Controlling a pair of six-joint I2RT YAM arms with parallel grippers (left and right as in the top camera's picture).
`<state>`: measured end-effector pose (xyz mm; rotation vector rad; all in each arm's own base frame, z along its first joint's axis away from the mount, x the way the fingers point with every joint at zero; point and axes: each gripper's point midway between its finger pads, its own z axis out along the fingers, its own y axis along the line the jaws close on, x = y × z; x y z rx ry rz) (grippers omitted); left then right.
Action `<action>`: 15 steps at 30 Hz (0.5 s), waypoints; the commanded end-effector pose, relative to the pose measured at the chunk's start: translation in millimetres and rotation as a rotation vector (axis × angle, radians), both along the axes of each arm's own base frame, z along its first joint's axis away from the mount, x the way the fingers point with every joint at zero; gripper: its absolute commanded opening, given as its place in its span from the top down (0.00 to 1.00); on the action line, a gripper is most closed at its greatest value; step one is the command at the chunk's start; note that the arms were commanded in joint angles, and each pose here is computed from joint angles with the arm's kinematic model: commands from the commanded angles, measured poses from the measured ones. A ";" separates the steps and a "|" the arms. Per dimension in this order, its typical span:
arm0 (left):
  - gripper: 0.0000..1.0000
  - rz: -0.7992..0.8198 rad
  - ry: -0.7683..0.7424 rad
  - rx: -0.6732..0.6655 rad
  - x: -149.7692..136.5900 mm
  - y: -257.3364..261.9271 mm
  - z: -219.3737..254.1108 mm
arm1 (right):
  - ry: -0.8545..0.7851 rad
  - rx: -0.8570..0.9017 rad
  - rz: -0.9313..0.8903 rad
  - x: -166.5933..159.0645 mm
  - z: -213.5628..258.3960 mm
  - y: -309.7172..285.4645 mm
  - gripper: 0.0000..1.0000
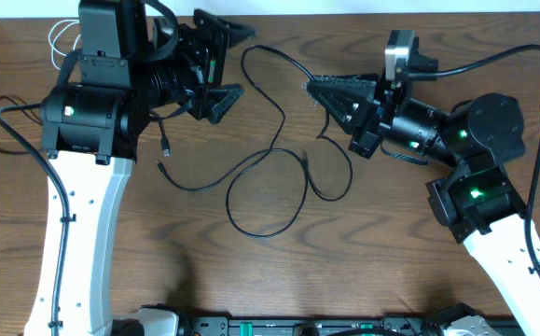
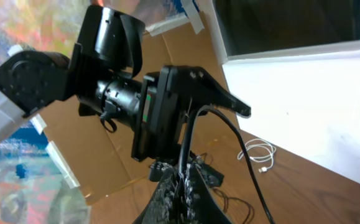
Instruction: Untangle cables
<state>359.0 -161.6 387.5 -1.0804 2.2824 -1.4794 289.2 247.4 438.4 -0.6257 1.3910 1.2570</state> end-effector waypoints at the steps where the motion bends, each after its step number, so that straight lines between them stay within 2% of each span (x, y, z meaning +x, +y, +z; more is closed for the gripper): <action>1: 0.19 0.009 0.026 -0.049 -2.3 -2.5 8.5 | 0.024 0.026 0.008 -2.7 7.0 -2.2 0.99; 7: 0.20 0.048 0.046 -0.051 6.9 8.7 3.1 | -0.029 0.068 0.039 -11.3 23.6 -2.8 0.99; 15: 0.27 0.026 0.078 -0.101 2.0 3.9 6.6 | -0.030 0.069 0.039 -11.5 23.9 -2.9 0.99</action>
